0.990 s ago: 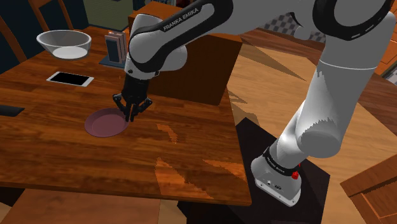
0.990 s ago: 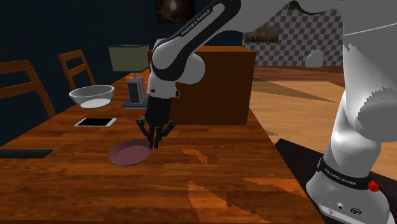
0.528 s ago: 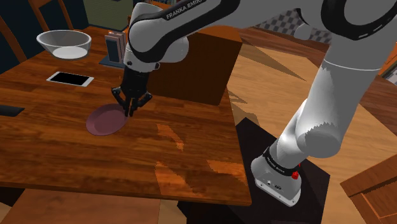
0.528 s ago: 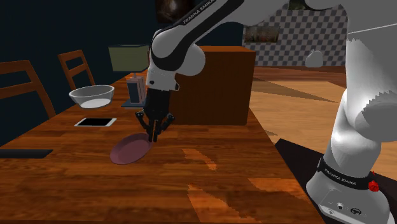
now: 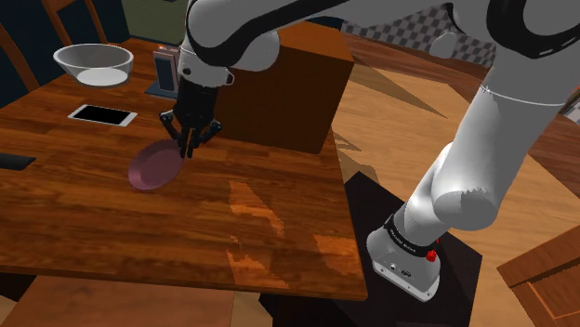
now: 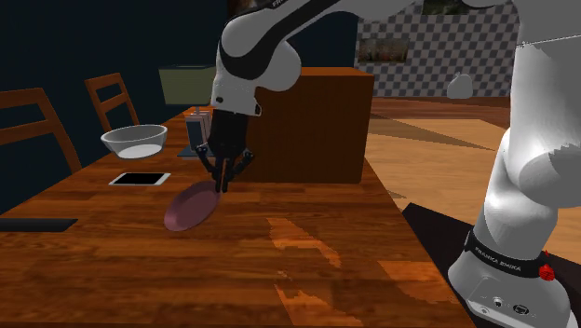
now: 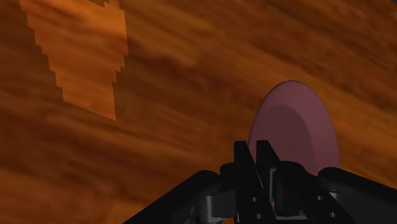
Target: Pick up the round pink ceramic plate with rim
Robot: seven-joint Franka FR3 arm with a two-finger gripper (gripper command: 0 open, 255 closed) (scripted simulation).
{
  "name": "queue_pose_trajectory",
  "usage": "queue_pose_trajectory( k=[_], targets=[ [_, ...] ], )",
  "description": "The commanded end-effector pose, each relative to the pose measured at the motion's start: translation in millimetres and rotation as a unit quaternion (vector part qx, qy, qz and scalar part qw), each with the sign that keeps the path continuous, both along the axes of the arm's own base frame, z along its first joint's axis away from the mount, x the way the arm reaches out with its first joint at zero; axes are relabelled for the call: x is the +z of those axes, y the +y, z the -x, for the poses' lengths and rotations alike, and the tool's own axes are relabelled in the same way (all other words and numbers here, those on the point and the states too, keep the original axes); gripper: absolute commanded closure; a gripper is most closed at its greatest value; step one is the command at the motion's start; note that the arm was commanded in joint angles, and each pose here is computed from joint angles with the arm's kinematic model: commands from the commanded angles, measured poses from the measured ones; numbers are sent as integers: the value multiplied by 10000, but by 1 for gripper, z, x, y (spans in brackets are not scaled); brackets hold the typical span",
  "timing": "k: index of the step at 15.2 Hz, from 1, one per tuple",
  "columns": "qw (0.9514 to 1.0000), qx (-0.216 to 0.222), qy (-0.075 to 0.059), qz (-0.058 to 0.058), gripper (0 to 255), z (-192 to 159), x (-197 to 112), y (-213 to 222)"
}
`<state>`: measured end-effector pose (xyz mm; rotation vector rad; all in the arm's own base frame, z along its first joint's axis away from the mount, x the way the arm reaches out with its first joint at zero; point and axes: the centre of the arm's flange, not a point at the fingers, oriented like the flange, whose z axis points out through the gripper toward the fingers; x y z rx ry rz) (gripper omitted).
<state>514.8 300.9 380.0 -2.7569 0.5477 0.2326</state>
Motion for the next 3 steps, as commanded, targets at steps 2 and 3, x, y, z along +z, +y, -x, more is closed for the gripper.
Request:
queue_pose_trajectory(
  k=[2, 3],
  targets=[
    [10000, 0, 1, 1, 255, 0, 11, 0],
    [10000, 0, 1, 1, 255, 0, 11, 0]
  ],
)
